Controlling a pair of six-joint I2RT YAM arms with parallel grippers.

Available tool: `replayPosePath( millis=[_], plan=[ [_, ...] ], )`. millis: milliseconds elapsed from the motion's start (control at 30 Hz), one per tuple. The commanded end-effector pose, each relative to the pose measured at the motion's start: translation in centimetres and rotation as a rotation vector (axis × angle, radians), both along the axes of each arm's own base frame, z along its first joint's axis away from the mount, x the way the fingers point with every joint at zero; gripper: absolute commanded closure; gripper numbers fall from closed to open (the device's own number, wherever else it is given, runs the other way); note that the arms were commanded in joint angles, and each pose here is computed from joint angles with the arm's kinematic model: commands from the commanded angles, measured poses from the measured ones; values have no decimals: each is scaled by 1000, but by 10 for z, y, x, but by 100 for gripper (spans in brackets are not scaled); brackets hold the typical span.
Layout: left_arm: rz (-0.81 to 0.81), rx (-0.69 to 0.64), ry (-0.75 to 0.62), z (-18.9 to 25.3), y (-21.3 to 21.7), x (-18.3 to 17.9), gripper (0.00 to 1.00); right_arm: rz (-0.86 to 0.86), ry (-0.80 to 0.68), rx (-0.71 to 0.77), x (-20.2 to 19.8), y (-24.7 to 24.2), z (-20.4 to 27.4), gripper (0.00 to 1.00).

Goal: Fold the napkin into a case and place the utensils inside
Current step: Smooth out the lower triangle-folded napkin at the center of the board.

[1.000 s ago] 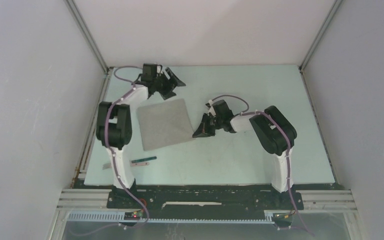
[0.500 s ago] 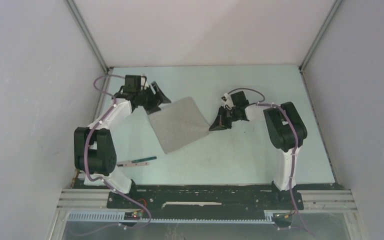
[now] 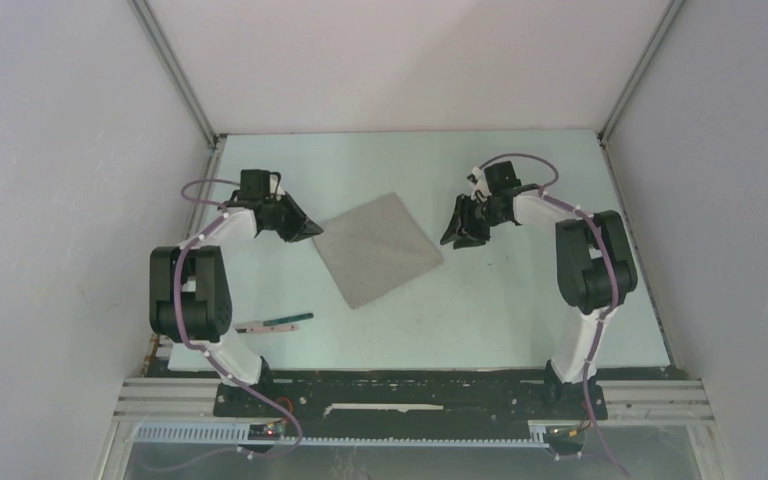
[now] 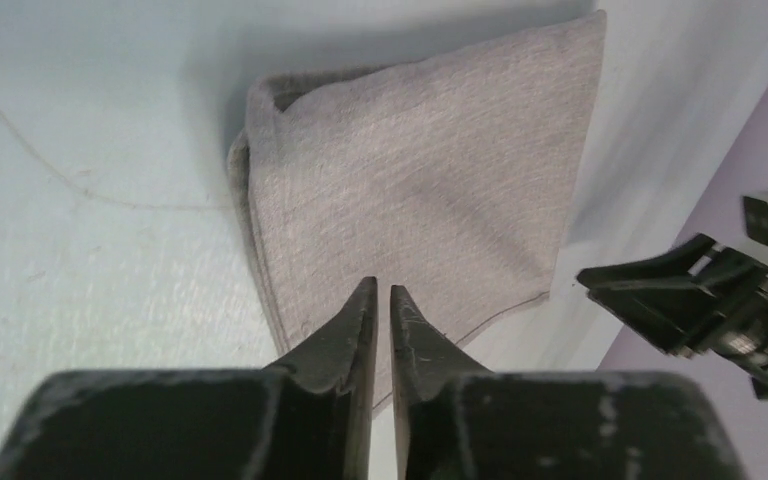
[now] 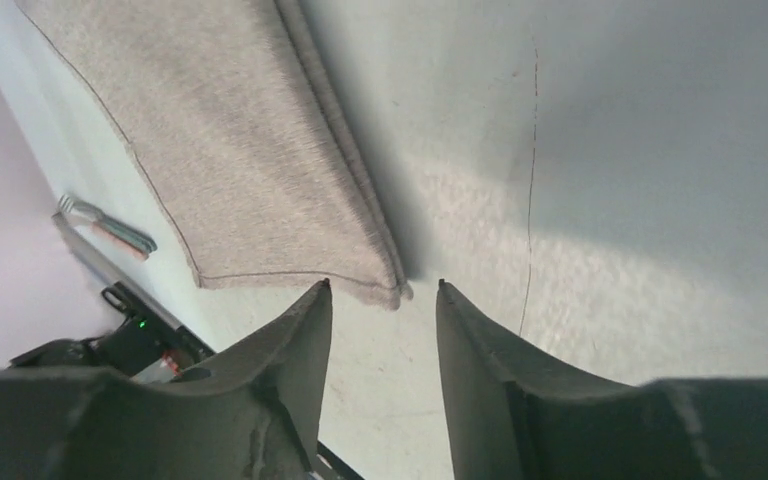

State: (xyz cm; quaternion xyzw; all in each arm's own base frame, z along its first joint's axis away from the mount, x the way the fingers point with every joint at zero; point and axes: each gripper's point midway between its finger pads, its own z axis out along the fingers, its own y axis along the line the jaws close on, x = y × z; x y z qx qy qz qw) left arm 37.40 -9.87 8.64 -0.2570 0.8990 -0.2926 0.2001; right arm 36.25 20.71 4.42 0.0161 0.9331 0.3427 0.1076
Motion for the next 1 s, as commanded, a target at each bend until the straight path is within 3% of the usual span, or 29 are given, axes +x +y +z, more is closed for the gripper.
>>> replayPosePath(
  millis=[0, 100, 267, 367, 567, 967],
  plan=[
    [1, 8, -48, 9, 1, 27, 90, -21, -176, -143, 8, -7, 51, 47],
    [-2, 16, -12, -2, 1, 33, 96, -4, -204, -137, -1, 12, 65, 46],
    [-22, 10, 36, -21, -1, 41, 100, 110, -203, 40, -22, 82, 75, 46],
    [-39, 29, 71, -34, 1, 40, 100, 109, -161, 122, -22, 98, 67, 47],
    [1, 106, 190, -67, 34, 33, 100, 57, -77, 188, -12, 81, 35, 48],
    [30, 81, 166, -52, 48, 42, 98, -54, 18, 80, -12, 49, -9, 48]
  ],
)
